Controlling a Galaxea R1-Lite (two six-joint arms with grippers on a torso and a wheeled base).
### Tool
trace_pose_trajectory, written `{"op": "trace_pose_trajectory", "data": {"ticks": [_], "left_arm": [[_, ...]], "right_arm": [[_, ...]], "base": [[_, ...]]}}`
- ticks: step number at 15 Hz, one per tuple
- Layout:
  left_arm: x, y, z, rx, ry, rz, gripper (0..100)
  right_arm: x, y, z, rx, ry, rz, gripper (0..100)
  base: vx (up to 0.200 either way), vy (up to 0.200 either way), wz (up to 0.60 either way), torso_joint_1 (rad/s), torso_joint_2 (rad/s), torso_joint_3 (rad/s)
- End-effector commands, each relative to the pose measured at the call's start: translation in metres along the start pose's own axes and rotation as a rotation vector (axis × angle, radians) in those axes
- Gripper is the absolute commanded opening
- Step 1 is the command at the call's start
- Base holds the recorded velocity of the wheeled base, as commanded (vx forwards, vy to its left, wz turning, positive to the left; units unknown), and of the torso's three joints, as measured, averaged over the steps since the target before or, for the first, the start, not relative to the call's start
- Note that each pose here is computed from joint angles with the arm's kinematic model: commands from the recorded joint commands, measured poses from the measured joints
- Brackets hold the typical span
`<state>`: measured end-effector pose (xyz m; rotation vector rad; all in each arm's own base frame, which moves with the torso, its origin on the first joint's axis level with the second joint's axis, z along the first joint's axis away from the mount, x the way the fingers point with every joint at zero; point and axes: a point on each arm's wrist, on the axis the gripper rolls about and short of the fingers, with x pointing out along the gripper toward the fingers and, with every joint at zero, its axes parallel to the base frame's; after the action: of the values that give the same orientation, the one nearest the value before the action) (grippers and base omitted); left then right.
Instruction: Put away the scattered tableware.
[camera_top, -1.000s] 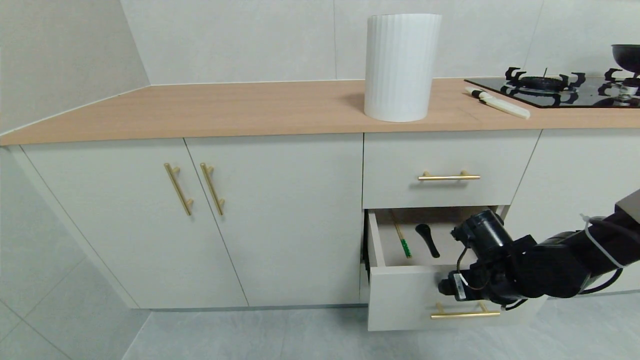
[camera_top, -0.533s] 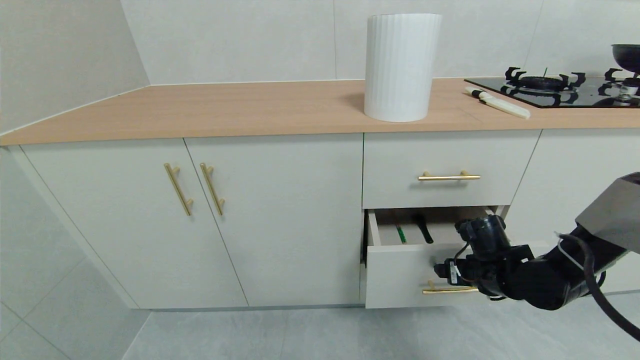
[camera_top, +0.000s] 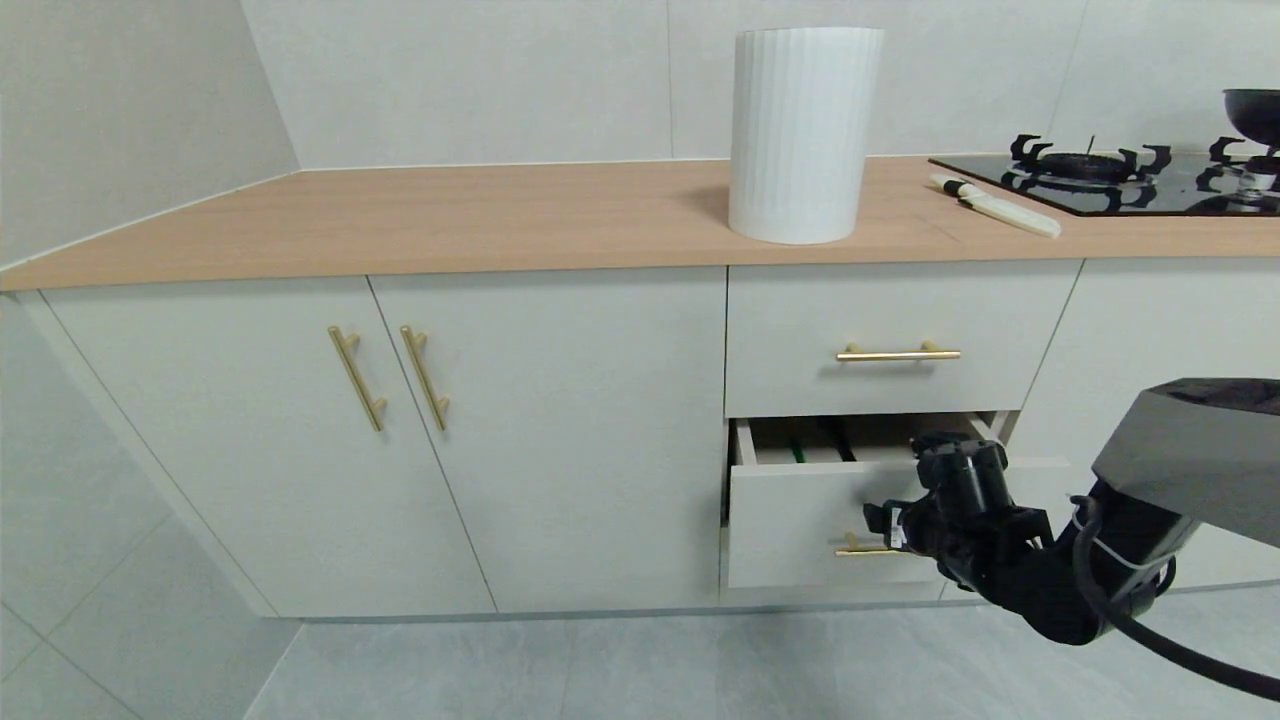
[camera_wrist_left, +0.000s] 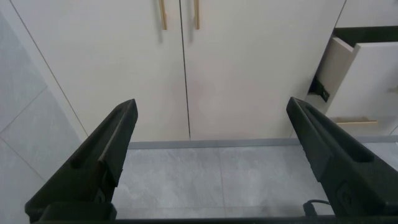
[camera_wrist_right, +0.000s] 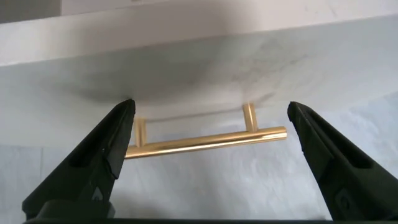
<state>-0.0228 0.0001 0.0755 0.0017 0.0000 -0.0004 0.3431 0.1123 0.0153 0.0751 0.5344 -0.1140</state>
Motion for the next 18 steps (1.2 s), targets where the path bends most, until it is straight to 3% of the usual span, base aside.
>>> {"op": "trace_pose_trajectory", "data": {"ticks": [1, 8, 18], "left_arm": [[0.000, 0.000, 0.000, 0.000, 0.000, 0.000, 100], [0.000, 0.000, 0.000, 0.000, 0.000, 0.000, 100], [0.000, 0.000, 0.000, 0.000, 0.000, 0.000, 100]], "right_arm": [[0.007, 0.000, -0.008, -0.003, 0.004, -0.006, 100], [0.032, 0.004, -0.011, 0.050, -0.117, -0.024, 100], [0.063, -0.002, 0.017, 0.147, -0.288, -0.118, 100]], "base": [[0.000, 0.000, 0.00, 0.000, 0.00, 0.000], [0.000, 0.000, 0.00, 0.000, 0.00, 0.000], [0.000, 0.000, 0.00, 0.000, 0.00, 0.000]]}}
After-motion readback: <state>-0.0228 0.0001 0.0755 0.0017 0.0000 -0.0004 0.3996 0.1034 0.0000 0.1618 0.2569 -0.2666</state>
